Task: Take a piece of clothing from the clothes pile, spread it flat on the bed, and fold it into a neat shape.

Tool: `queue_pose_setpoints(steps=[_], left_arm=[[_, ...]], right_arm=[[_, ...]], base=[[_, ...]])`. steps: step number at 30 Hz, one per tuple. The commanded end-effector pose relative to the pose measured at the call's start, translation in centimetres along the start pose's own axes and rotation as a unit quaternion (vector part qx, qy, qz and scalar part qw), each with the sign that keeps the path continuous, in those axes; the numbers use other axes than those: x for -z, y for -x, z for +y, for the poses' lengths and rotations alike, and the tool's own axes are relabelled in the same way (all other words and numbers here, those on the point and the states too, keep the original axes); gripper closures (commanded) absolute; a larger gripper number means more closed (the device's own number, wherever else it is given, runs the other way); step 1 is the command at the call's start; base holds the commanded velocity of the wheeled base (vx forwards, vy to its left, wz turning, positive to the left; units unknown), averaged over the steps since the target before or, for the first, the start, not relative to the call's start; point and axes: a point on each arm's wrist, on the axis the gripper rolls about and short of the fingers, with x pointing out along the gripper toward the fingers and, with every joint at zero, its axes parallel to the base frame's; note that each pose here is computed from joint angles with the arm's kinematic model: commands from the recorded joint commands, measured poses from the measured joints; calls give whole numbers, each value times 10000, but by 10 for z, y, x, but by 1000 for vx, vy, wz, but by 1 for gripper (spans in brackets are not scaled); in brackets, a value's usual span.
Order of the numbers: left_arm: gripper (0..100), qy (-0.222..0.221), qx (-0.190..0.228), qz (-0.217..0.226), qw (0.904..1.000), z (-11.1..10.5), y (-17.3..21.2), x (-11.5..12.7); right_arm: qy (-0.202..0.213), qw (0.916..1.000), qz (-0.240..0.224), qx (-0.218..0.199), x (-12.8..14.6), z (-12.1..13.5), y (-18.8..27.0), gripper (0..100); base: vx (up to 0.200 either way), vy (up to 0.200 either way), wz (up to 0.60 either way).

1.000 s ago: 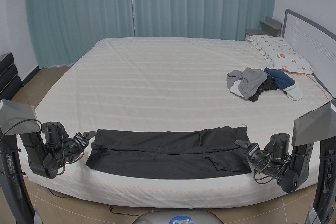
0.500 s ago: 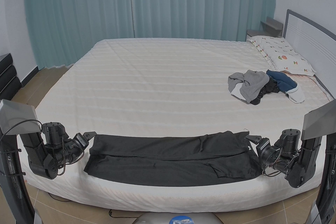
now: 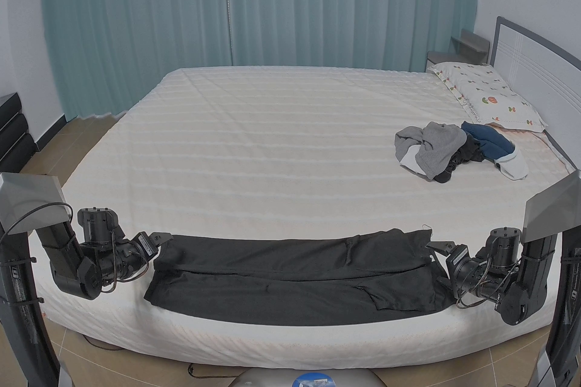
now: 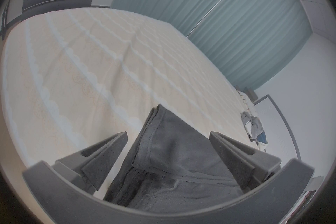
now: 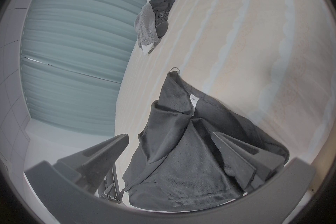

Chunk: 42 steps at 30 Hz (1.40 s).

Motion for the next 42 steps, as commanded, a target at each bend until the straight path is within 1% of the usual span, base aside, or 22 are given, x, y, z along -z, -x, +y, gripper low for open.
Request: queue_pose_setpoints(steps=[1,3,4,5,6,8,10,11,13,19,21,22,23,24,28,37,40,42], left_arm=[[0,-99,91,-37,9999,-12,-4,-18],[0,-366,326,321,9983,-13,-4,-17],[0,-366,326,321,9983,-13,-4,-17],[0,-668,492,490,9953,-11,-4,-16],[0,-803,529,535,9939,-10,-5,-15],[0,-1141,501,636,9902,-9,-8,-11],[0,-1445,360,986,9839,-3,-14,-2],[0,-1481,351,1010,9832,-2,-15,-2],[0,-1685,300,1142,9786,-1,-20,-2],[0,-1745,226,1266,9762,5,-30,4],[0,-1845,83,1225,9751,5,-33,6],[0,-1845,83,1225,9751,5,-33,6],[0,-1933,-111,1155,9743,7,-35,6],[0,-1956,-133,1147,9739,7,-36,7],[0,-2006,-145,1107,9733,5,-39,6],[0,-2132,-166,1188,9696,7,-40,11],[0,-2192,-194,1025,9701,5,-40,10],[0,-2199,-216,993,9702,5,-40,10]], right_arm=[[6,10000,12,-3,1,-1,1,0],[5,10000,15,4,1,-1,1,0],[5,10000,15,4,1,-1,1,0],[5,10000,15,4,1,-1,1,0],[5,10000,22,1,1,-1,1,0],[-3,10000,15,4,1,-1,1,0],[5,10000,22,1,1,-1,1,0],[5,10000,15,4,1,-1,1,0],[-3,10000,22,1,1,-1,1,0],[-1,10000,19,-6,1,-1,1,0],[-1,10000,19,-6,1,-1,1,0],[-1,10000,19,-6,1,-1,1,0],[-1,10000,19,-6,1,-1,1,0],[-1,10000,19,-6,1,-1,1,0],[-1,10000,26,-9,1,-1,1,0],[0,10000,22,-16,1,-1,1,0],[-8,10000,22,-16,1,-1,1,0],[-8,10000,22,-16,1,-1,1,0]], base=[[0,0,0],[0,0,0],[0,0,0],[0,0,0],[0,0,0],[0,0,0],[0,0,0],[0,0,0],[0,0,0],[0,0,0],[0,0,0],[0,0,0],[0,0,0],[0,0,0],[0,0,0],[0,0,0],[0,0,0],[0,0,0]])
